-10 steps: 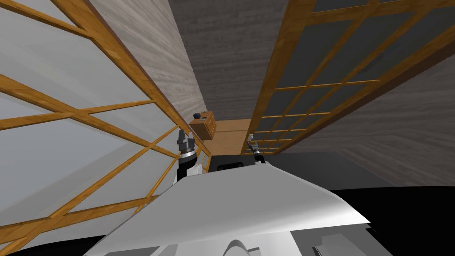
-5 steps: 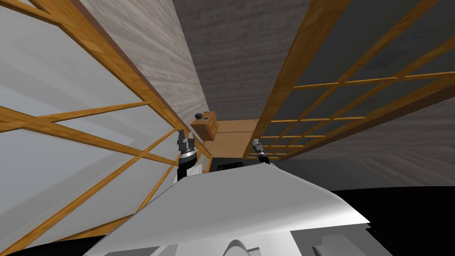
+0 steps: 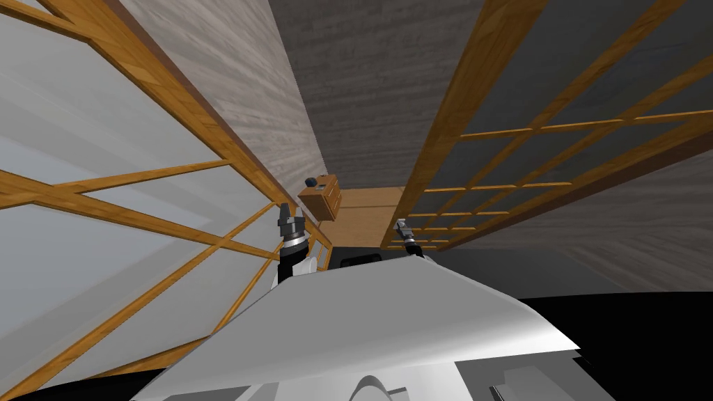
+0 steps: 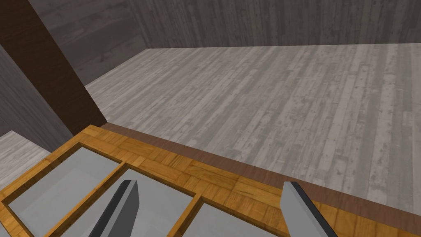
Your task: Pull the door open
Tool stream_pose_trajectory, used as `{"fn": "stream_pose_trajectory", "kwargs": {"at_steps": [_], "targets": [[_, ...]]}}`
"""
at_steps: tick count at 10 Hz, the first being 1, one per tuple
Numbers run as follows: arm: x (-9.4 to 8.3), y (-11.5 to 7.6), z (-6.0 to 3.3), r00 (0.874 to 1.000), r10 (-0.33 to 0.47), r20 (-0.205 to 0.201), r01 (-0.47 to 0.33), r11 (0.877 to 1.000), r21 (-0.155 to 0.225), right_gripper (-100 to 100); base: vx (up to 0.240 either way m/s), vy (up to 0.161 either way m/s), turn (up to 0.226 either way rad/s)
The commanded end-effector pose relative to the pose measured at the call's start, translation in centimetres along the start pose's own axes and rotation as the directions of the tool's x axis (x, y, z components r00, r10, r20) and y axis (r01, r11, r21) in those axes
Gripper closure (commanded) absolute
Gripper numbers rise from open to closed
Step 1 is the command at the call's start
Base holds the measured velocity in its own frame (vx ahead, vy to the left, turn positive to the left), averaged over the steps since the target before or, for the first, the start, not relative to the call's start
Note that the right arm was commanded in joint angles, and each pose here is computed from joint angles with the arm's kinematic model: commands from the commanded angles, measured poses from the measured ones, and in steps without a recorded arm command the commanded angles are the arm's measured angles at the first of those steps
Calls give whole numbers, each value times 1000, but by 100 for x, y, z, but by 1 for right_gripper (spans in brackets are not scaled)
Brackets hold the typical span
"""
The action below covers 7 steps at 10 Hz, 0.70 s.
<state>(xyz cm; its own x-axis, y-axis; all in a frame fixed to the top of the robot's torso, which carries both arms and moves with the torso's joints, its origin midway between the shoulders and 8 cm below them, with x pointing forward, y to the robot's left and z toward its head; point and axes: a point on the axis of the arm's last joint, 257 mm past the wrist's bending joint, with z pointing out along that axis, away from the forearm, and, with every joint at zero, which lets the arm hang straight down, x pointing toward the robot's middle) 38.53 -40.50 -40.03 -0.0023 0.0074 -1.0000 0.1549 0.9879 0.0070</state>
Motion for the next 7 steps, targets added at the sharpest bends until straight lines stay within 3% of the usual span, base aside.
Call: {"fn": "stream_pose_trajectory", "kwargs": {"at_steps": [1,7], "targets": [[-1,33,4,1000,3,2,-3,1000,-4,100,0,0,0],[0,-10,12,990,139,2,-139,990,7,100,-19,-10,24]]}}
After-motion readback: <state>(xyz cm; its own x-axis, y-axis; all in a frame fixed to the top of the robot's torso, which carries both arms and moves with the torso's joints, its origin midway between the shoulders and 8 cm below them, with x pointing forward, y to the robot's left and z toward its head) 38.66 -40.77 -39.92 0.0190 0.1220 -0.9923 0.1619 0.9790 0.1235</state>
